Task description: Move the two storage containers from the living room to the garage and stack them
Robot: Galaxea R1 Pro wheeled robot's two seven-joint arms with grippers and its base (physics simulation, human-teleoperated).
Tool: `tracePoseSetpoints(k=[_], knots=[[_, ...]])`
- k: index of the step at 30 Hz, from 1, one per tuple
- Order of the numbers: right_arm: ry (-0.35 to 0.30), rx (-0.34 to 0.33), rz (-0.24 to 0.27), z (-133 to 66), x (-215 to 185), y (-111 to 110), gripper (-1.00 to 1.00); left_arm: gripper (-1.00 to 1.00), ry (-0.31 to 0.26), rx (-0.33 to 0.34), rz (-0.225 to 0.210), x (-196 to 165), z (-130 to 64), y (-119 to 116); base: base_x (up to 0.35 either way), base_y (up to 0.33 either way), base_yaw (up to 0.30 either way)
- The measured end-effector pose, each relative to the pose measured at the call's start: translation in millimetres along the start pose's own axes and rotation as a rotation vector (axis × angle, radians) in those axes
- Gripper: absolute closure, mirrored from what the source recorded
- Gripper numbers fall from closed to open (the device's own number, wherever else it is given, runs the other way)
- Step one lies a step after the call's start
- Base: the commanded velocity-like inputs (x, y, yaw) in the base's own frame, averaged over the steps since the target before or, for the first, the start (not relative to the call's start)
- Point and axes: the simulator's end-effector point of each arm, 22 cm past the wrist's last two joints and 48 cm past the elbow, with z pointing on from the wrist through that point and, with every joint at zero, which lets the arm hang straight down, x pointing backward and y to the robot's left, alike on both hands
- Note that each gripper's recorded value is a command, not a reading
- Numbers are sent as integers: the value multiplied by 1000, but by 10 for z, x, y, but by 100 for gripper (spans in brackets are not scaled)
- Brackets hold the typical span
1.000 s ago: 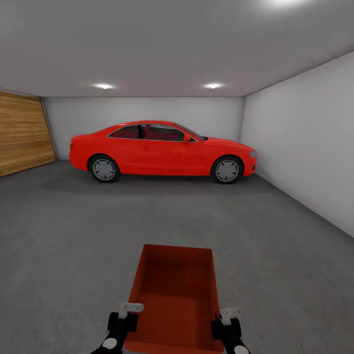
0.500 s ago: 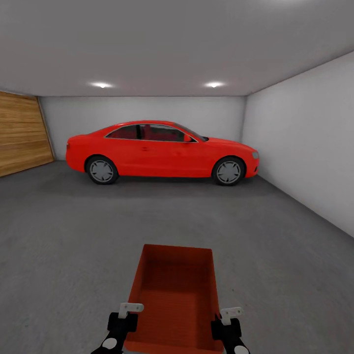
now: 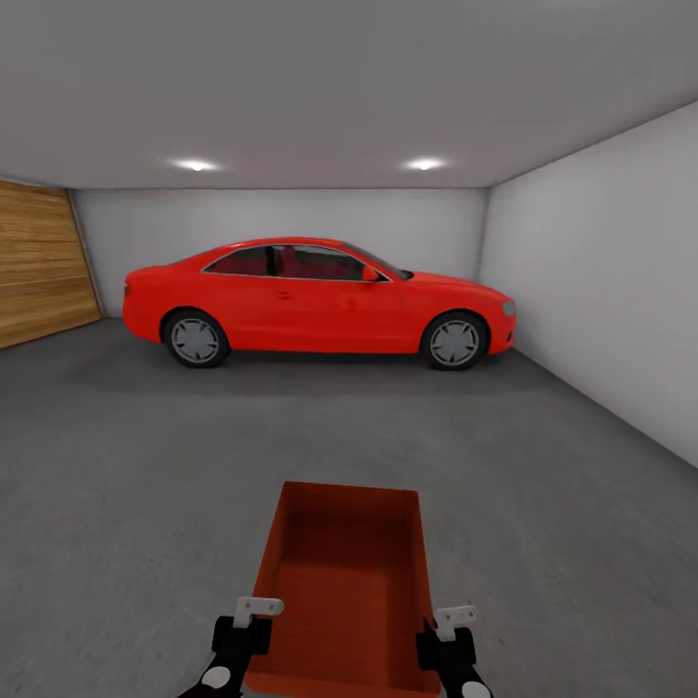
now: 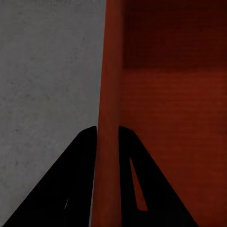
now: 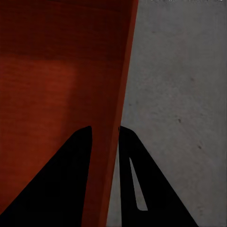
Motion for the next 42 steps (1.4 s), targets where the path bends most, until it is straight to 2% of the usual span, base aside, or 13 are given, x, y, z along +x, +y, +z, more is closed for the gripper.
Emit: tracePoseSetpoints(k=[33, 42], knots=[[0, 0, 0, 0, 0, 0, 100, 100, 0, 0, 0, 0, 0, 0, 340, 0, -1], [0, 0, 0, 0, 0, -2, 100, 100, 0, 0, 0, -1, 0, -2, 340, 0, -226]])
